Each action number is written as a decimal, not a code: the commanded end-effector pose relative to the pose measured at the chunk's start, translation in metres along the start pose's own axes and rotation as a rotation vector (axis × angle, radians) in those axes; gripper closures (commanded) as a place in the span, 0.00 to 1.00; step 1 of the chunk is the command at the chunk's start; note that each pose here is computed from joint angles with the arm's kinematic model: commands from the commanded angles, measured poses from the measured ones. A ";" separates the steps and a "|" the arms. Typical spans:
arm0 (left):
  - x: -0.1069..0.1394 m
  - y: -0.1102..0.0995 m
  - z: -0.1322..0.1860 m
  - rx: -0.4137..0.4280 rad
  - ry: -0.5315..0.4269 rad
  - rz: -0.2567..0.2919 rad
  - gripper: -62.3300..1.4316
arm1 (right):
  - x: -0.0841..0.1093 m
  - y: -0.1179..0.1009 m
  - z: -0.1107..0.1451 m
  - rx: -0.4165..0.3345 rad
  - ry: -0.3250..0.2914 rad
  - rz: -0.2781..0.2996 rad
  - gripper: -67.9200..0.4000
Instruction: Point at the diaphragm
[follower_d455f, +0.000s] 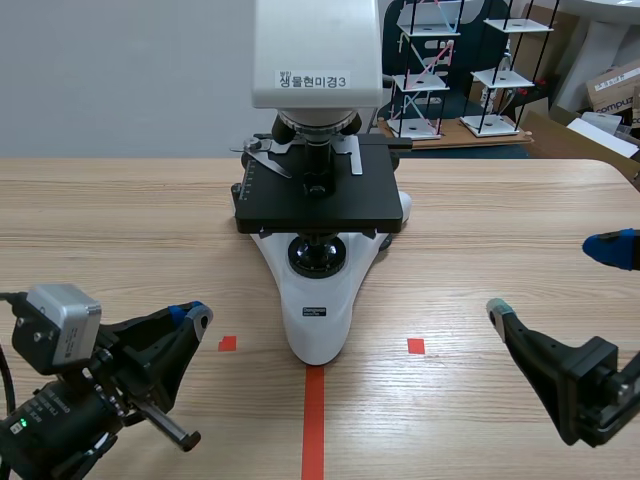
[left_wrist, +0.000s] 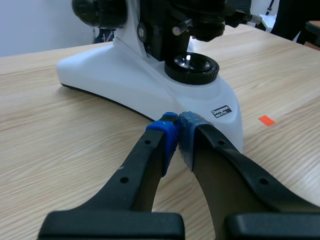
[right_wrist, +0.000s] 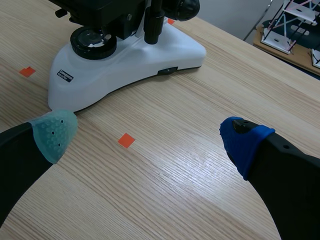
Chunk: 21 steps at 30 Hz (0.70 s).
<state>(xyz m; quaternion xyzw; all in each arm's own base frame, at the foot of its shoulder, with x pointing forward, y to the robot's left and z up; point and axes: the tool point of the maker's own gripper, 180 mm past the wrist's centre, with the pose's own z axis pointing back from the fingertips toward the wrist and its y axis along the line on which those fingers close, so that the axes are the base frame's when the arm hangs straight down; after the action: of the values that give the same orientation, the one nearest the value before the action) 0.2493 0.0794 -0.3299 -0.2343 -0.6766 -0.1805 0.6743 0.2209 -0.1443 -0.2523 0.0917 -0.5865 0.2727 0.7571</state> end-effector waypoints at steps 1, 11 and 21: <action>0.008 -0.002 -0.004 -0.005 -0.048 0.003 0.93 | 0.010 -0.002 -0.002 0.000 -0.032 0.011 0.07; 0.000 0.009 0.003 0.003 -0.146 -0.027 0.93 | 0.010 -0.002 -0.002 0.000 -0.032 0.011 0.07; -0.001 -0.003 -0.003 0.005 -0.254 -0.046 0.93 | 0.010 -0.002 -0.002 0.000 -0.032 0.011 0.07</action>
<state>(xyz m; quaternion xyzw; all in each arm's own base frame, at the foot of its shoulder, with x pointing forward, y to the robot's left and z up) 0.2465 0.0769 -0.3416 -0.2368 -0.7477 -0.1683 0.5970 0.2209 -0.1443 -0.2523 0.0917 -0.5865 0.2727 0.7571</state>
